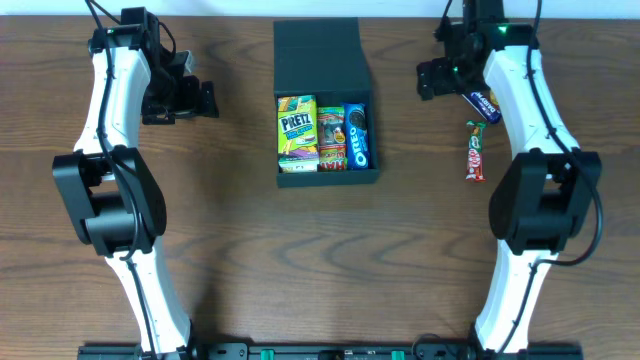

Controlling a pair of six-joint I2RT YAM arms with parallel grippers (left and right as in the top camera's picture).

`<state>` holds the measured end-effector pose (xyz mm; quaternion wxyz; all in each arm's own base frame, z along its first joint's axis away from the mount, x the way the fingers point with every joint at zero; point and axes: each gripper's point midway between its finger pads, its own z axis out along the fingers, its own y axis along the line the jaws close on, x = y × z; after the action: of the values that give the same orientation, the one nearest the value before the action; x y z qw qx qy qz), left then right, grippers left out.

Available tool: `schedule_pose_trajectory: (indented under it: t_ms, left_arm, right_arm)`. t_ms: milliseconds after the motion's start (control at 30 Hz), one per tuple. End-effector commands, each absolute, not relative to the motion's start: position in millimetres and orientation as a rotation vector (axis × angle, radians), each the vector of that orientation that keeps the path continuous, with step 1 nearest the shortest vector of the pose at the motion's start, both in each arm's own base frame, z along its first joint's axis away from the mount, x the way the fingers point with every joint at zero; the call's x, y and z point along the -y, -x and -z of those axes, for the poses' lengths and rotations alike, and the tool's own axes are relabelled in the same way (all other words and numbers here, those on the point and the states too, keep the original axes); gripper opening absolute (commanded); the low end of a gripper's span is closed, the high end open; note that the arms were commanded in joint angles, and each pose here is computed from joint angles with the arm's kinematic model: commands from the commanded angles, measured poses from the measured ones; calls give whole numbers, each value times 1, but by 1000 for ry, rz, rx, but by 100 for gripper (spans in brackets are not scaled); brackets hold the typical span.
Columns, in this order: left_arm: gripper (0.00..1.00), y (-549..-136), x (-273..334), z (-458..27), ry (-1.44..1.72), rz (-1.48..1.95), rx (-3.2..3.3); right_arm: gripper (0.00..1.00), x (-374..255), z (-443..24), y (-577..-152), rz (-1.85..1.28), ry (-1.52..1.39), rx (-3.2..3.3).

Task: Pack container
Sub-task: 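Withdraw the right gripper from the box toward the yellow tub, then grasp the yellow candy tub with the right gripper and lift it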

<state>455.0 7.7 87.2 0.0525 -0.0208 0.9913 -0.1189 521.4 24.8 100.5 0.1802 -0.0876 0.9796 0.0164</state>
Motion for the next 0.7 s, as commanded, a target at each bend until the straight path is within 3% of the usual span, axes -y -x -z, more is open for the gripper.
schedule_pose_trajectory:
  t_ms: [0,133,467,533,667]
  left_arm:
    - [95,-459,-4,-106,76,381,-2969]
    - [96,-460,2,-106,82,389,-2968]
    - [95,-468,21,-107,116,396,-2947]
    - [95,-469,25,-108,130,399,-2943]
    - [95,-469,31,-108,156,405,-2947]
  right_arm:
    - [88,14,-122,-530,215,390,-2699]
    - [88,43,-129,-542,308,442,-2640]
    - [94,128,-142,-561,210,-353,-2494]
    - [99,131,-137,-556,138,-498,-2488]
    - [99,108,-136,-561,-42,-447,-2503]
